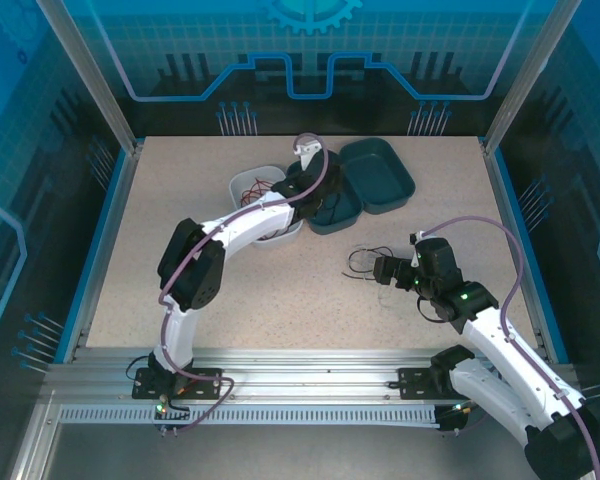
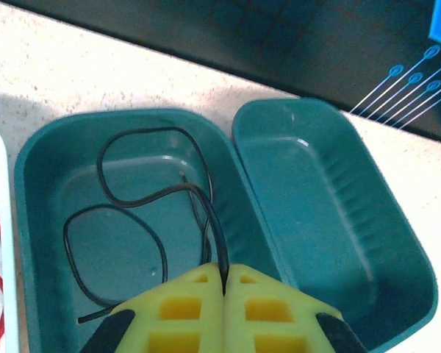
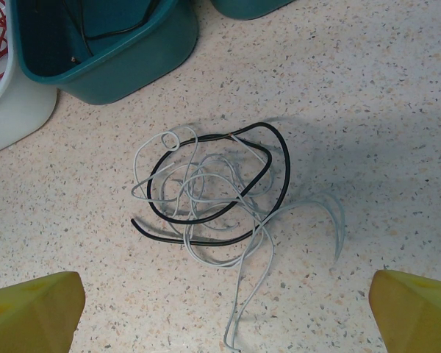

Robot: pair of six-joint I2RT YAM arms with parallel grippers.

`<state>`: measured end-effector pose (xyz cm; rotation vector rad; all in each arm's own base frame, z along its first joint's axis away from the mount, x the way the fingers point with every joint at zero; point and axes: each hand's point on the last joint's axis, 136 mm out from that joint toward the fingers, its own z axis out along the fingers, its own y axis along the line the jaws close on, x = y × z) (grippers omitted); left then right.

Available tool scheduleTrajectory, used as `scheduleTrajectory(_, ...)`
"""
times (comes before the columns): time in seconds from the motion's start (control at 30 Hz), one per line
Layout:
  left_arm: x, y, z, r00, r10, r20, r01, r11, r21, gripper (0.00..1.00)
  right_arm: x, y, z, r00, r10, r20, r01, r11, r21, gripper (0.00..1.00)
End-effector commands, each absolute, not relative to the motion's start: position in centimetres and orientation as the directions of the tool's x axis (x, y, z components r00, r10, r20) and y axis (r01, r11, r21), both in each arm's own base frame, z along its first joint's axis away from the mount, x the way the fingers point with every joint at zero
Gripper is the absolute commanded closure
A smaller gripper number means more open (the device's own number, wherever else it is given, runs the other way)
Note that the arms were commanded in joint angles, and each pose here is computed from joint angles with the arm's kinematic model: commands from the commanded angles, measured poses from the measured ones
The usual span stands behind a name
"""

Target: Untangle the cables

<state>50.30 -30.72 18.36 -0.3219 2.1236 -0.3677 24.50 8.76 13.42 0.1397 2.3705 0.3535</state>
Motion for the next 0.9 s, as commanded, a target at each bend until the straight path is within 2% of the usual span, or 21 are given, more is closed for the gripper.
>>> scheduleTrajectory(0.0, 50.0, -31.2, 15.7, -0.581, -0.366, -0.727, -0.108, 0.920, -0.377, 1.00, 24.4, 8.3, 12.9, -0.738, 0.214, -0.640, 0.027, 0.957, 0.289, 0.00)
scheduleTrajectory(0.37, 50.2, -32.1, 11.8, -0.651, -0.320, -0.688, -0.108, 0.937, -0.332, 1.00, 24.3, 8.4, 13.3, -0.736, 0.218, -0.641, 0.022, 0.954, 0.300, 0.00)
scheduleTrajectory(0.6, 50.3, -32.7, 10.0, -0.689, -0.261, -0.676, -0.080, 0.954, -0.288, 0.91, 24.2, 8.4, 13.2, -0.735, 0.222, -0.640, 0.024, 0.953, 0.303, 0.00)
scheduleTrajectory(0.67, 50.4, -32.9, 10.1, -0.694, -0.249, -0.675, -0.068, 0.957, -0.283, 0.81, 24.1, 8.4, 13.2, -0.737, 0.221, -0.639, 0.025, 0.953, 0.302, 0.00)
scheduleTrajectory(0.87, 50.1, -33.7, 12.2, -0.703, -0.215, -0.678, 0.001, 0.953, -0.303, 0.39, 24.0, 8.2, 13.4, -0.734, 0.223, -0.641, 0.031, 0.954, 0.297, 0.00)
